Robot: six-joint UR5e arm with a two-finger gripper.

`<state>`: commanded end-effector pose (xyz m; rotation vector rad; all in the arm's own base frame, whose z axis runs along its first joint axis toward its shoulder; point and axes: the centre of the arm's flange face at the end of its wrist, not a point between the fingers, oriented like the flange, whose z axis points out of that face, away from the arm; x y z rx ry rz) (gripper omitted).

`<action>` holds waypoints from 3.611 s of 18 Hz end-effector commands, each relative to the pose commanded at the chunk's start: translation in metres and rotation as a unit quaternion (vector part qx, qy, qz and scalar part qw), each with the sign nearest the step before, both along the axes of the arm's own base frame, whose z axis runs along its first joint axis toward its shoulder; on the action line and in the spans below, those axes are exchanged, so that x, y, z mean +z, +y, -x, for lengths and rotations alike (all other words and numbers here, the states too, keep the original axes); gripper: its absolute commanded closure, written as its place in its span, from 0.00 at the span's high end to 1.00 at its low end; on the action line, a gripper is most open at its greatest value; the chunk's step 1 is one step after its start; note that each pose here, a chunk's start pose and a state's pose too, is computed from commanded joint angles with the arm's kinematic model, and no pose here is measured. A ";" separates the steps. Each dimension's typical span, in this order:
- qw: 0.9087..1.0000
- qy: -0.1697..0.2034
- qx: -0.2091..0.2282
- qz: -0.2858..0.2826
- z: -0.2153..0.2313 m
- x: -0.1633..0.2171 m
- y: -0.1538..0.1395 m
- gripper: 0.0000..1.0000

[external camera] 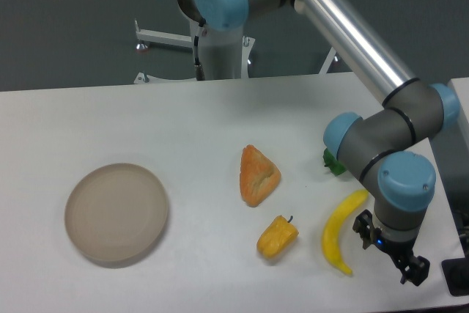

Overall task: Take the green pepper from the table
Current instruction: 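Raise the gripper from beside the banana and move it above the green pepper, then lower the open gripper around the green pepper, then close the gripper on the green pepper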

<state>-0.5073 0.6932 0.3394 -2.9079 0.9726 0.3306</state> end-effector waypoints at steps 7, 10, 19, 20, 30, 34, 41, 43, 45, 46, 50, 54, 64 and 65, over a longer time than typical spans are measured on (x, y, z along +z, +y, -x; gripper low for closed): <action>0.999 -0.038 0.009 0.037 -0.018 0.026 -0.049 1.00; 0.997 -0.068 0.018 0.045 -0.026 0.023 -0.077 1.00; 0.989 -0.125 -0.008 0.084 -0.017 -0.018 -0.160 1.00; 0.988 -0.128 -0.009 0.085 -0.016 -0.020 -0.165 1.00; 0.985 -0.145 -0.004 0.096 -0.014 -0.043 -0.186 1.00; 0.985 -0.145 -0.004 0.095 -0.020 -0.054 -0.189 1.00; 0.984 -0.151 -0.002 0.100 -0.026 -0.062 -0.193 1.00; 0.983 -0.153 0.000 0.100 -0.029 -0.063 -0.195 1.00; 0.984 -0.152 0.001 0.096 -0.030 -0.068 -0.196 1.00; 0.984 -0.151 0.001 0.091 -0.032 -0.072 -0.195 1.00; 0.985 -0.151 0.002 0.086 -0.036 -0.080 -0.196 1.00; 0.985 -0.148 0.001 0.085 -0.037 -0.085 -0.196 1.00; 0.986 -0.144 -0.001 0.083 -0.036 -0.081 -0.194 0.43; 0.986 -0.143 -0.001 0.083 -0.035 -0.079 -0.194 0.43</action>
